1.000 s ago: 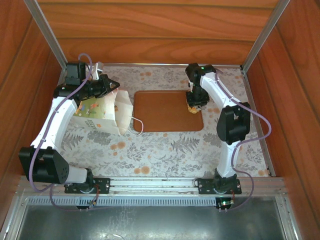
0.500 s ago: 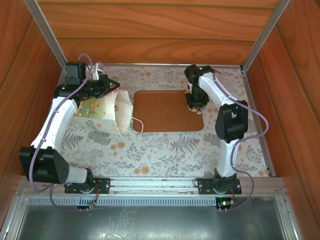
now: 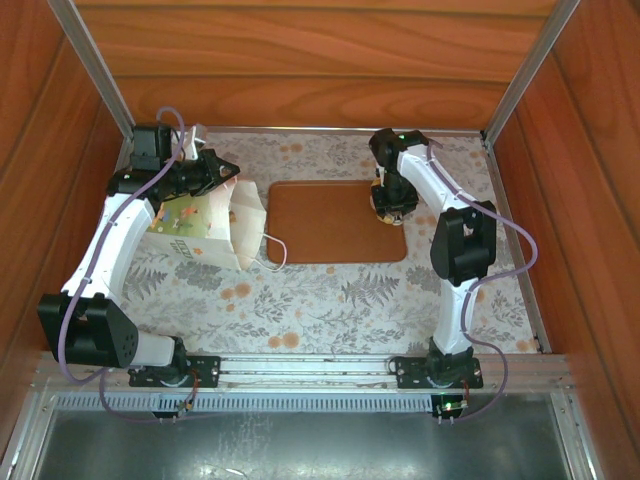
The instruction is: Take the fake bread out of the paper bag
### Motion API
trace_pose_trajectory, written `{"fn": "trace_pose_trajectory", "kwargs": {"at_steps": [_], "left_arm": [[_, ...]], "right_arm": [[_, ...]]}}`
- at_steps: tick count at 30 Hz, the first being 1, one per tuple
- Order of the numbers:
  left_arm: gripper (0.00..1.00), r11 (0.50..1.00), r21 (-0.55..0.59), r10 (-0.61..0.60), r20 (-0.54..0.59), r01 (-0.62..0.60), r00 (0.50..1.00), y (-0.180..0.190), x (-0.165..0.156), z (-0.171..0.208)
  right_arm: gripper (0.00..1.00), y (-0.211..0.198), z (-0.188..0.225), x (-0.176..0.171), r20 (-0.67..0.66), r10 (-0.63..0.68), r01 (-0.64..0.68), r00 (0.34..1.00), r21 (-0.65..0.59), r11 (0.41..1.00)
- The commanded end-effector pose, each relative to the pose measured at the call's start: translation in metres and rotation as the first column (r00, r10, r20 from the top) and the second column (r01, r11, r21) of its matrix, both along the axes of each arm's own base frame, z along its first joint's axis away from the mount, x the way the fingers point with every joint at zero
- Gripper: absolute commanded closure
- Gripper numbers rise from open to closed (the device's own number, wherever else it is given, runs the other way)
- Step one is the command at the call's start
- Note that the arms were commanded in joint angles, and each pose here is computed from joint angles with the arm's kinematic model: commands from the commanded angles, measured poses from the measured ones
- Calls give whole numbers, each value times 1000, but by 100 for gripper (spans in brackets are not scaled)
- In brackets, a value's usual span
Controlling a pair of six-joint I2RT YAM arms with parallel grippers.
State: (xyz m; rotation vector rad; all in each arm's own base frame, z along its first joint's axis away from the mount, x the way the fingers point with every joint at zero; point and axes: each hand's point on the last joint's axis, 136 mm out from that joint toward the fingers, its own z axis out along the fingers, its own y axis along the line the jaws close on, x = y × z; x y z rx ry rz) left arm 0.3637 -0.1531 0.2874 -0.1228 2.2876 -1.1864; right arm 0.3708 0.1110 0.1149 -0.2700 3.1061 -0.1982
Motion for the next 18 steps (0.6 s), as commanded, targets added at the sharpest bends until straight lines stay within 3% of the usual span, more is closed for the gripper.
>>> {"fn": "trace_pose_trajectory", "kwargs": {"at_steps": [1,18], "left_arm": [[100,1000,-14,-20,34,20,999,-4,-1,8],[100,1000,-13,-14,45,15,999,-3,-4,12]], "right_arm": [[47,1,22,1,44,-17,15,999,43,999],[48,6,44,-20,59,-7,0,998,117,993]]}}
